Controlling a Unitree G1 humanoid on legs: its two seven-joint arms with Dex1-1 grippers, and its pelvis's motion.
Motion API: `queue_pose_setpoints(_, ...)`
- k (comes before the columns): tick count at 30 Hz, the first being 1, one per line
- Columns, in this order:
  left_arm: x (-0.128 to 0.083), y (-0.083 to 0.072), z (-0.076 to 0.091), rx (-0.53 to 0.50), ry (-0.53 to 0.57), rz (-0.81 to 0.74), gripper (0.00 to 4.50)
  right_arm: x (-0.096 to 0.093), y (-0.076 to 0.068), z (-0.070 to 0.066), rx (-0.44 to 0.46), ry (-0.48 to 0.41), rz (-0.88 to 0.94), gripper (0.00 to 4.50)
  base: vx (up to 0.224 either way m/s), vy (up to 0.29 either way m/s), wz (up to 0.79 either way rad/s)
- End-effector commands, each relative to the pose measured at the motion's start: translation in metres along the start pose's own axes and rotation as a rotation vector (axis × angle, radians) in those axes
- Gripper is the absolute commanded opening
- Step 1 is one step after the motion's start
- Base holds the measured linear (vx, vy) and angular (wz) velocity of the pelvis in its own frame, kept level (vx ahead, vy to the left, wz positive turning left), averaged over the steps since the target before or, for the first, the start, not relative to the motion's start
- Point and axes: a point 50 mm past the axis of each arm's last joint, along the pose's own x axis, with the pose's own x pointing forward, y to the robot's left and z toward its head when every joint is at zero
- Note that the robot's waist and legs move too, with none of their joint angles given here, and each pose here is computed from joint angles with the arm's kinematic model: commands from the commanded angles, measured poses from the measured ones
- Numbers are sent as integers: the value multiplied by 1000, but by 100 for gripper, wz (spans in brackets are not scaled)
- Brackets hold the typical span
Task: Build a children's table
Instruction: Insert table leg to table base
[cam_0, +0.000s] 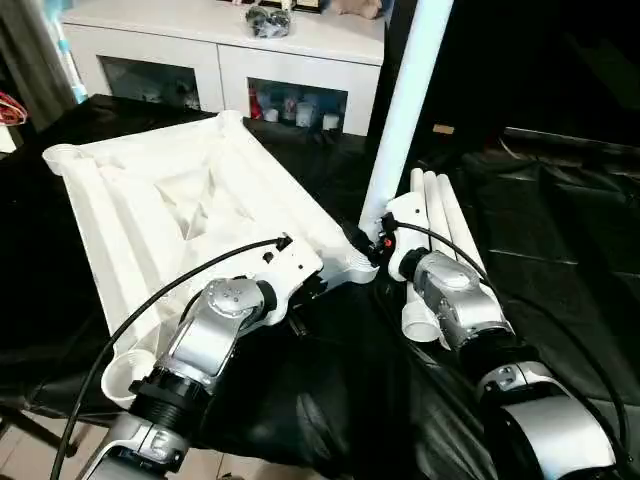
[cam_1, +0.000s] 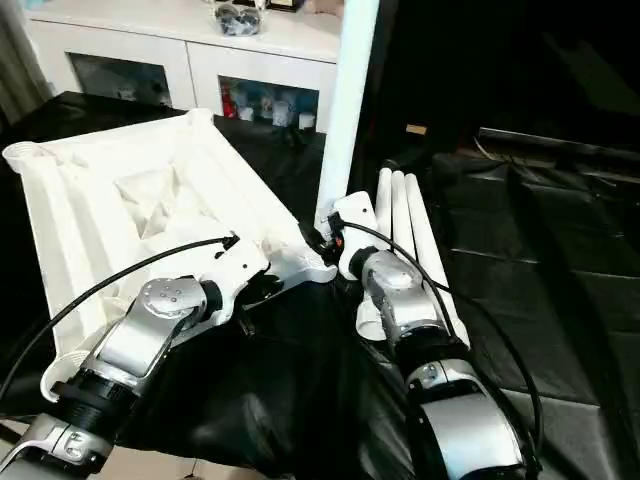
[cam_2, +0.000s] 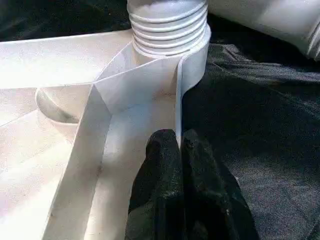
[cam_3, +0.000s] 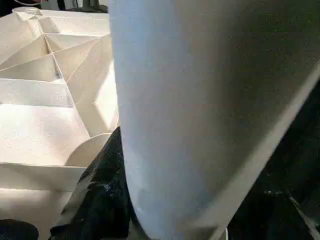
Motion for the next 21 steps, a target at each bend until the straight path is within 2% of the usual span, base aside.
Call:
queue_pose_setpoints(1,2,-9,37,67,-158,-48,0,-4,26,-50,106,198,88,246,0,0,0)
queue_pose_setpoints(4,0,-9,35,71,-156,-65,0,-4,22,-44,138,158,91,269,0,0,0)
queue_pose_setpoints(7,-2,-10,31,76,-154,-106,0,-5,18,-33,89,114,128,306,0,0,0)
queue_pose_setpoints(9,-4,-11,30,84,-164,-132,0,-6,16,-28,80,91,155,306,0,0,0)
queue_pose_setpoints(10,-5,-11,27,81,-159,-156,0,-9,14,-24,70,70,195,325,0,0,0)
queue_pose_setpoints(13,-9,-12,23,108,-156,-212,0,-17,12,-18,49,47,278,338,0,0,0)
queue_pose_setpoints(14,-9,-12,23,108,-156,-212,0,-17,12,-18,49,47,278,338,0,0,0)
queue_pose_setpoints(17,-14,-12,18,135,-155,-299,0,-34,11,-17,-32,53,418,338,0,0,0)
queue_pose_setpoints(21,-18,-10,13,150,-145,-359,0,-48,11,-19,-104,83,508,338,0,0,0)
